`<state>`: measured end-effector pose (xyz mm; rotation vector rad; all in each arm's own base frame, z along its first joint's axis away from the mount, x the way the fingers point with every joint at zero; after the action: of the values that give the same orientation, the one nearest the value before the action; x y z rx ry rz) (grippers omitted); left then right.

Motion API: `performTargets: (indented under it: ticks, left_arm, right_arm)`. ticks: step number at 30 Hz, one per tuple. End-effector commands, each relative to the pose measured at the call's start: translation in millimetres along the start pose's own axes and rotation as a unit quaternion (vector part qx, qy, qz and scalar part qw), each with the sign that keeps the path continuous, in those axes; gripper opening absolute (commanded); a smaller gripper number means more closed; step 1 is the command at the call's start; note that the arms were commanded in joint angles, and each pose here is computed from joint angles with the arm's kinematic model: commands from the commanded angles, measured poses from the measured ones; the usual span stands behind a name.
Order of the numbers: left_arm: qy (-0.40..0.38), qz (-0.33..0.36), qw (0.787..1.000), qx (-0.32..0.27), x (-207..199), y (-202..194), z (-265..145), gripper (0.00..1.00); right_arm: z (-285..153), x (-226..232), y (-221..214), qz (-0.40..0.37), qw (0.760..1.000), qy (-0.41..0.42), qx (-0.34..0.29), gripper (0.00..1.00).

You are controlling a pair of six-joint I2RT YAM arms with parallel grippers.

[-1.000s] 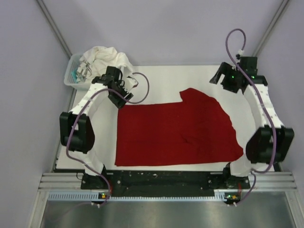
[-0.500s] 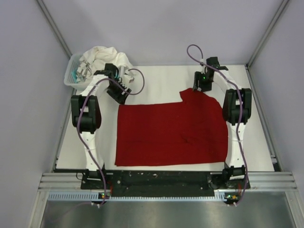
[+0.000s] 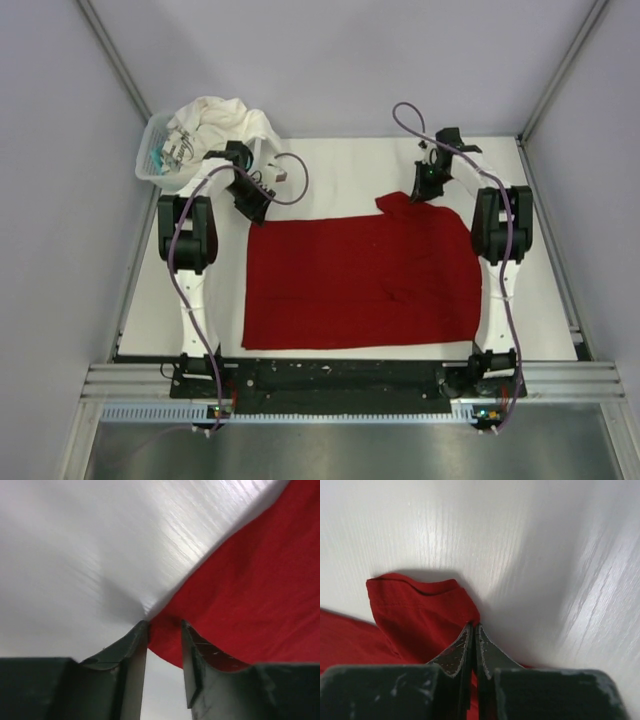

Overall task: Fold and stack the t-shirts
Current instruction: Grap the side of the flattened tshirt furthest away from the robot with both arms, then fold the other side of the tshirt into a rectangle

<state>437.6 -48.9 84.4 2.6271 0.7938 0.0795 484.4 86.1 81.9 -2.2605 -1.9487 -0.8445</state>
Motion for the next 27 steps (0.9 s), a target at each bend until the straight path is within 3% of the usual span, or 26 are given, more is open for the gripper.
performTargets:
  ticks: [1,2,7,11,14,19,27]
  left_arm:
    - [-0.055,0.002,0.998,-0.010,-17,-2,-6,0.15]
    - [-0.047,0.006,0.999,-0.015,-17,0,-11,0.00]
    - [-0.003,0.021,0.998,-0.057,-24,13,-45,0.00]
    - [0.028,0.037,0.995,-0.088,-40,17,-76,0.00]
    - [0.009,0.051,0.994,-0.098,-73,6,-85,0.00]
    - [-0.007,0.097,0.991,-0.088,-122,-31,-88,0.00]
    - [-0.048,0.116,0.992,-0.034,-155,-78,-62,0.00]
  right_arm:
    - [-49,31,4,-0.017,0.998,0.038,-0.041,0.00]
    - [-59,34,4,-0.018,0.998,0.041,-0.051,0.00]
    - [-98,43,-20,-0.004,0.996,0.046,-0.073,0.00]
    - [-134,37,-74,0.023,0.997,0.030,-0.072,0.00]
    - [-148,22,-120,0.053,0.996,0.002,-0.068,0.00]
    - [-157,-5,-196,0.094,0.994,-0.044,-0.033,0.00]
    - [-157,-17,-243,0.155,0.986,-0.058,-0.006,0.00]
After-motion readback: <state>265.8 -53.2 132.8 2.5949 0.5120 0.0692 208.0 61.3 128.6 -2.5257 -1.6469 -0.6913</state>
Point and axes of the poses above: each gripper's point midway between its finger pads, its own z axis out along the fingers, its own x axis along the line the jaws close on, y = z × x, the point moved 6 cm from there along -z, back along the fingers, and after that the axes turned 12 degrees about z, right-handed, at the moved point
